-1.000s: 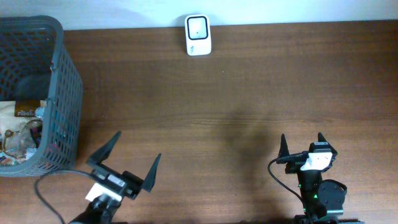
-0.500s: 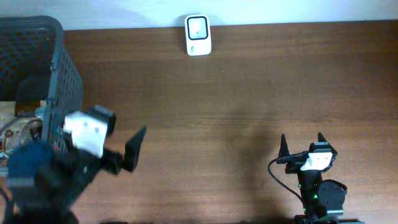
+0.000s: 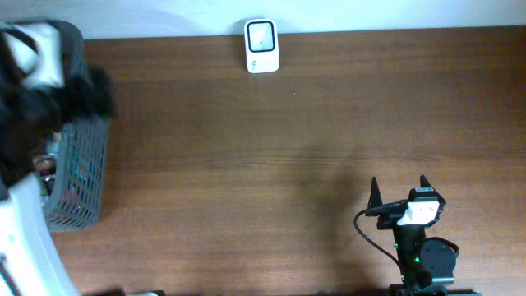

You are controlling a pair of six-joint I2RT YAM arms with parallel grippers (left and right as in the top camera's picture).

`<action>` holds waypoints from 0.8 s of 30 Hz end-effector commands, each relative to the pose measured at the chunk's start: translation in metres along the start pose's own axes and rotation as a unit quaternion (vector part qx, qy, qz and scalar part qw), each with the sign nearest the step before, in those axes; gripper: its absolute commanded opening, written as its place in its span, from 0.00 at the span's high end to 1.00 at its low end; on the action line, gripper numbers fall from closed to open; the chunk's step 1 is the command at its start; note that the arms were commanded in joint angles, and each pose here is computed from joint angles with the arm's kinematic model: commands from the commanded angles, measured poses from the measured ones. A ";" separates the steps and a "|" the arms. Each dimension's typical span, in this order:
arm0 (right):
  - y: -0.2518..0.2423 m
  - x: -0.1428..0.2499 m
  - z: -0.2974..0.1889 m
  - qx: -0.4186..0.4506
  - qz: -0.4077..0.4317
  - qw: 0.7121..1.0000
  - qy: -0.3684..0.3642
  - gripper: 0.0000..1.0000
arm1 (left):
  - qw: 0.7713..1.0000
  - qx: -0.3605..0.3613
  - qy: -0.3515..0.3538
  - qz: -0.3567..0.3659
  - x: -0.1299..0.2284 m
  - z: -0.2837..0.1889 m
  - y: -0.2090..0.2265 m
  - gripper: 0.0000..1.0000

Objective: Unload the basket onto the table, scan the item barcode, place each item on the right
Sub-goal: 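Reach the left gripper into the grey basket toward the Pantree bag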

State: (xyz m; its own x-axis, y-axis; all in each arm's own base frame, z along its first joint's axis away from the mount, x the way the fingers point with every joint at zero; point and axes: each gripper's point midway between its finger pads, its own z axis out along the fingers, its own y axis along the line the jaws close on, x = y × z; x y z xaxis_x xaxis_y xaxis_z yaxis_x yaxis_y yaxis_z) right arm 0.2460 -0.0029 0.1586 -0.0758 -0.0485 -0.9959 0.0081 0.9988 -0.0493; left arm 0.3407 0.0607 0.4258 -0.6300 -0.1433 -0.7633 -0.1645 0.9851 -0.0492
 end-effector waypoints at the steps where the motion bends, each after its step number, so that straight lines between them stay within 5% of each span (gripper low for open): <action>1: 0.000 0.003 0.000 0.001 0.000 1.000 0.003 0.01 | 0.988 -0.084 -0.073 -0.109 -0.042 -0.003 0.066 0.01; 8: 0.000 0.003 0.000 0.001 0.000 1.000 0.003 0.02 | 0.960 -0.188 -0.103 -0.182 -0.042 -0.014 0.168 0.01; 15: 0.000 0.003 0.000 0.001 0.000 1.000 0.003 0.02 | 0.942 -0.233 -0.034 -0.240 -0.002 0.010 0.228 0.01; 24: 0.000 0.003 0.000 0.001 0.000 1.000 0.003 0.02 | 0.953 -0.253 0.075 -0.149 0.032 0.061 0.257 0.01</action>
State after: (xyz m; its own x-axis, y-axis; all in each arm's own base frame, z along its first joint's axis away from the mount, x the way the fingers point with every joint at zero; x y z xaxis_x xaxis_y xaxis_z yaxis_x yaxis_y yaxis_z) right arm 0.2460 -0.0028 0.1586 -0.0757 -0.0482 -0.9960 0.0077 0.9988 -0.0489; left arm 0.3264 0.3012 0.3671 -0.5107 -0.5019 -0.6980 -0.6957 0.7183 -0.0074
